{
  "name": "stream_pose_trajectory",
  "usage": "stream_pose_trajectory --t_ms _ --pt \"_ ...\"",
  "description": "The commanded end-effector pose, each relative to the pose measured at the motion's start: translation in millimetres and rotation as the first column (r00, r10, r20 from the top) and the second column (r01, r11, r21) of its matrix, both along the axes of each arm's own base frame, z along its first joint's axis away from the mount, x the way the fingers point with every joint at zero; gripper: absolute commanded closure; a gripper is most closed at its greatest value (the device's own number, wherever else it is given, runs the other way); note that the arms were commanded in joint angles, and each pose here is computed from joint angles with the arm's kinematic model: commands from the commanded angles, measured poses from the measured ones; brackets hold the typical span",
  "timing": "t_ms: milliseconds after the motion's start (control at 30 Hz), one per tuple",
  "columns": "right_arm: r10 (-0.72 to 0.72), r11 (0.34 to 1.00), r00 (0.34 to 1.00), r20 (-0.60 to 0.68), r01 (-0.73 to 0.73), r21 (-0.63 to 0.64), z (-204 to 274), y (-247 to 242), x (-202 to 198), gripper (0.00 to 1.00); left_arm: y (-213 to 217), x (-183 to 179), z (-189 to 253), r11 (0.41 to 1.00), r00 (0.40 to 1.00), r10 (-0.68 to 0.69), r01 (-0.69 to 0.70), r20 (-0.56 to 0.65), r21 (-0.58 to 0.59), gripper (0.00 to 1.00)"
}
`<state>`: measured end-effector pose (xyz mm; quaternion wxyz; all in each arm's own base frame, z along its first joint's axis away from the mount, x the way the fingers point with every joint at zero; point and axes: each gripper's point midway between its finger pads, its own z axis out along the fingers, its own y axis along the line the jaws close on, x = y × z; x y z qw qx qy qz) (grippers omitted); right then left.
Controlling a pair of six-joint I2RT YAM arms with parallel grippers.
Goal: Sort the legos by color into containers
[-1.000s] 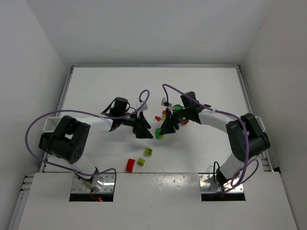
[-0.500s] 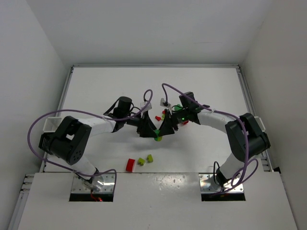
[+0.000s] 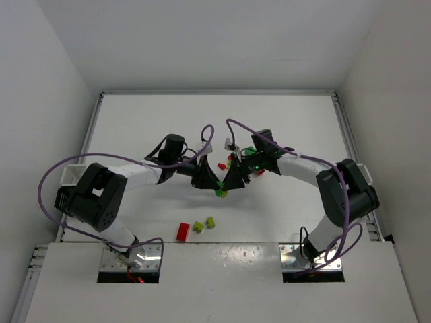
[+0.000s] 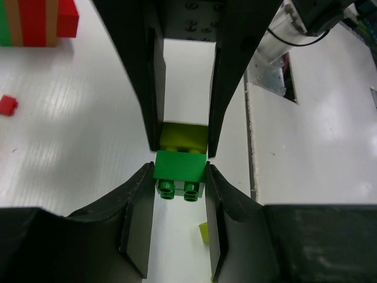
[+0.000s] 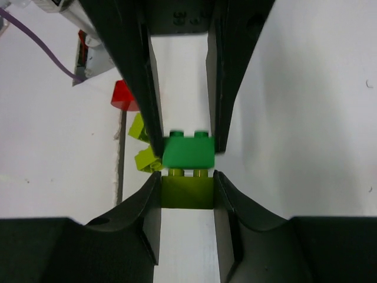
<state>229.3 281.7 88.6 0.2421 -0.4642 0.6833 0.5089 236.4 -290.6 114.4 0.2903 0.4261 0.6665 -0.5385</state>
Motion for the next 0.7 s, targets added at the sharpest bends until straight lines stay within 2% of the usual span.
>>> stream_pose_trajectory --t_ms 0,200,300,333,400,467,500,533,633,667 --pt "-0.016 0.999 1.000 0.017 0.017 -0.036 -6 -10 -1 1.00 21 23 6 0.996 0.992 0.082 -0.084 0.099 0.014 0.94" --pt "-0.069 0.994 0.997 0.034 0.072 -0.088 -20 -16 11 1.00 31 33 -13 0.987 0.985 0.137 -0.145 0.100 0.072 0.97" --pt "-0.112 0.985 0.993 0.043 0.117 -0.124 -27 -19 17 1.00 32 36 -19 0.983 0.984 0.151 -0.160 0.096 0.089 0.86" --pt "-0.149 0.977 0.988 0.045 0.154 -0.148 -30 -21 22 0.95 32 38 -24 0.983 0.985 0.151 -0.159 0.082 0.097 0.75" --pt "-0.178 0.969 0.982 0.059 0.186 -0.166 -34 -22 30 0.81 31 47 -26 0.976 0.981 0.176 -0.185 0.083 0.111 0.66" --pt "-0.196 0.964 0.977 0.079 0.206 -0.167 -34 -22 36 0.55 31 50 -30 0.973 0.980 0.187 -0.194 0.065 0.126 0.52" --pt "-0.211 0.960 0.974 0.083 0.222 -0.172 -34 -23 39 0.50 31 54 -28 0.970 0.978 0.200 -0.207 0.066 0.128 0.42" --pt "-0.223 0.955 0.971 0.082 0.235 -0.182 -35 -24 40 0.43 31 56 -27 0.968 0.975 0.207 -0.216 0.076 0.128 0.38" --pt "-0.263 0.947 0.959 0.103 0.277 -0.161 -21 -22 49 0.36 30 58 -22 0.968 0.974 0.212 -0.221 0.084 0.116 0.14" --pt "-0.275 0.945 0.957 0.093 0.287 -0.156 -17 -21 49 0.36 30 58 -22 0.968 0.974 0.212 -0.221 0.084 0.116 0.10"
